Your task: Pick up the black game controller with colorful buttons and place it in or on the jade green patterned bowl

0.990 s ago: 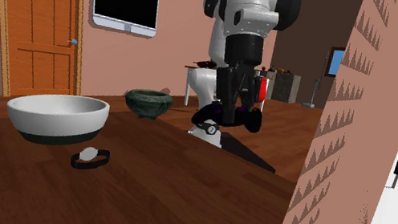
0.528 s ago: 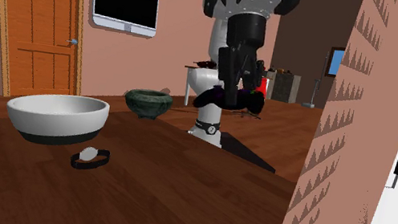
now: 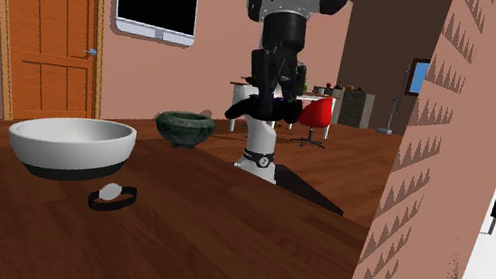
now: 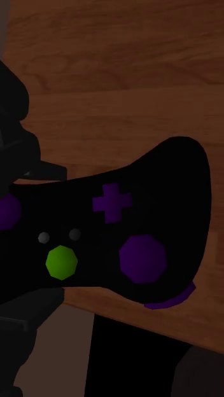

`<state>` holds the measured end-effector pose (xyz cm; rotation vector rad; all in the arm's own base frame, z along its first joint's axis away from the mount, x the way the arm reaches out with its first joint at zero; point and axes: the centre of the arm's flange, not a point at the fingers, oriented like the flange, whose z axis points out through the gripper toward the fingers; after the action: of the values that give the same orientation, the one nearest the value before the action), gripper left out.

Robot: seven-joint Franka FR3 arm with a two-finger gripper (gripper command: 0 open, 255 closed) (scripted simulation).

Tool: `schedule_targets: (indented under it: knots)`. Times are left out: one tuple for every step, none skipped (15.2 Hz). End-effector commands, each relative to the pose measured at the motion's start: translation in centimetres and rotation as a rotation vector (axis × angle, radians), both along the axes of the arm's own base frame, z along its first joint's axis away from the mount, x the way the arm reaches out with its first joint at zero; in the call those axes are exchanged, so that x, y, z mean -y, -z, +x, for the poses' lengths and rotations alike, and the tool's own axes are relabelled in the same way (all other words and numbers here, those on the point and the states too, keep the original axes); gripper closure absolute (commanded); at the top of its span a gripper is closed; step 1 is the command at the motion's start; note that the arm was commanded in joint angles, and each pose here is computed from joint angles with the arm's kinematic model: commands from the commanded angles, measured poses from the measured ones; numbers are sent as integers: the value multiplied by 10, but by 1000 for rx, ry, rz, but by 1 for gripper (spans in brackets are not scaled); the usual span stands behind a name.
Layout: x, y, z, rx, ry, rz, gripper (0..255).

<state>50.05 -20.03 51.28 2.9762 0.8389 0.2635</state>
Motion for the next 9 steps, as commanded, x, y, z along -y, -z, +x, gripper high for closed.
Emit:
schedule_targets:
  knots:
    - [8,2,-26,2,-1,0,255]
    - [11,2,-38,2,-1,0,255]
    - [14,2,-51,2,-1,0,255]
    - [17,2,-64,2,-1,0,255]
    - [20,3,-77,2,-1,0,255]
    - [23,3,-90,2,-1,0,255]
    - [26,3,-102,2,-1,0,255]
    - [30,3,-115,2,-1,0,255]
    - [33,3,-128,2,-1,0,255]
